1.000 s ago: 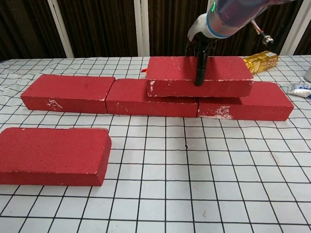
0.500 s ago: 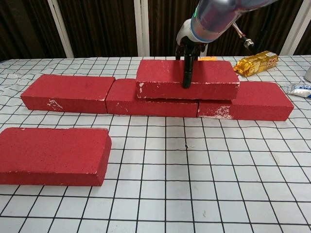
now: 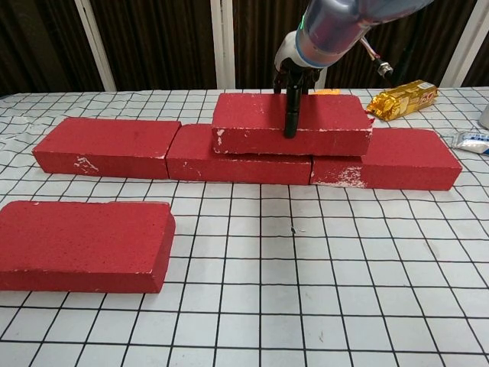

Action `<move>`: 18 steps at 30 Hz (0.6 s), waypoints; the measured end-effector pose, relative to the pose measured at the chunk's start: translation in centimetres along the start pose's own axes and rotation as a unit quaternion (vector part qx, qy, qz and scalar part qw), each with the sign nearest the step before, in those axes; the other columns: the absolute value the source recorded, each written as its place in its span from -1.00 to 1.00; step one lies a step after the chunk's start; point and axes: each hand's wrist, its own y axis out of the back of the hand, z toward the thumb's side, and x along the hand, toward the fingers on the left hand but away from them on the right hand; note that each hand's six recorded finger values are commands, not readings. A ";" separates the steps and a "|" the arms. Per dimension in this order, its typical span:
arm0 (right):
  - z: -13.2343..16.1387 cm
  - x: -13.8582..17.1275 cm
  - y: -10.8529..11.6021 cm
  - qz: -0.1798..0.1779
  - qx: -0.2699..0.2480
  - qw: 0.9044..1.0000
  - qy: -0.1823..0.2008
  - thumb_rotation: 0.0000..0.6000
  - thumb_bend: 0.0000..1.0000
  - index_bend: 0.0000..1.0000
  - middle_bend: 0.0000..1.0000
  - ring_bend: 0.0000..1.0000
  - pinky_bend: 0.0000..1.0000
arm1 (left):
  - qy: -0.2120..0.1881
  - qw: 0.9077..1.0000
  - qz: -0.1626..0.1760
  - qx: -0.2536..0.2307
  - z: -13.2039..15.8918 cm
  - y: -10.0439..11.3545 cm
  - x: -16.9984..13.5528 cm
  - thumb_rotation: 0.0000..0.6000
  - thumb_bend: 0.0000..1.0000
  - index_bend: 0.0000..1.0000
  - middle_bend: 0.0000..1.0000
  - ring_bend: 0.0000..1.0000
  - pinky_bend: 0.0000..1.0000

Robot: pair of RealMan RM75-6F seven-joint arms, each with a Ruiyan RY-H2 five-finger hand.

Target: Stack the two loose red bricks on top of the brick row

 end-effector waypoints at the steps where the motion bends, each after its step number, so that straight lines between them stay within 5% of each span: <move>1: 0.0 0.0 -0.1 0.001 0.001 1.000 -0.001 1.00 -0.68 -0.46 -0.53 -0.59 -1.00 | 0.000 1.000 0.000 0.000 0.0 0.0 0.0 1.00 -1.00 -0.76 -0.97 -1.00 -0.96; 18: -0.8 -0.4 -0.3 0.004 -0.001 1.000 -0.005 1.00 -0.68 -0.46 -0.53 -0.59 -1.00 | 0.001 1.000 0.001 0.001 0.1 0.0 0.0 1.00 -1.00 -0.76 -0.97 -1.00 -0.96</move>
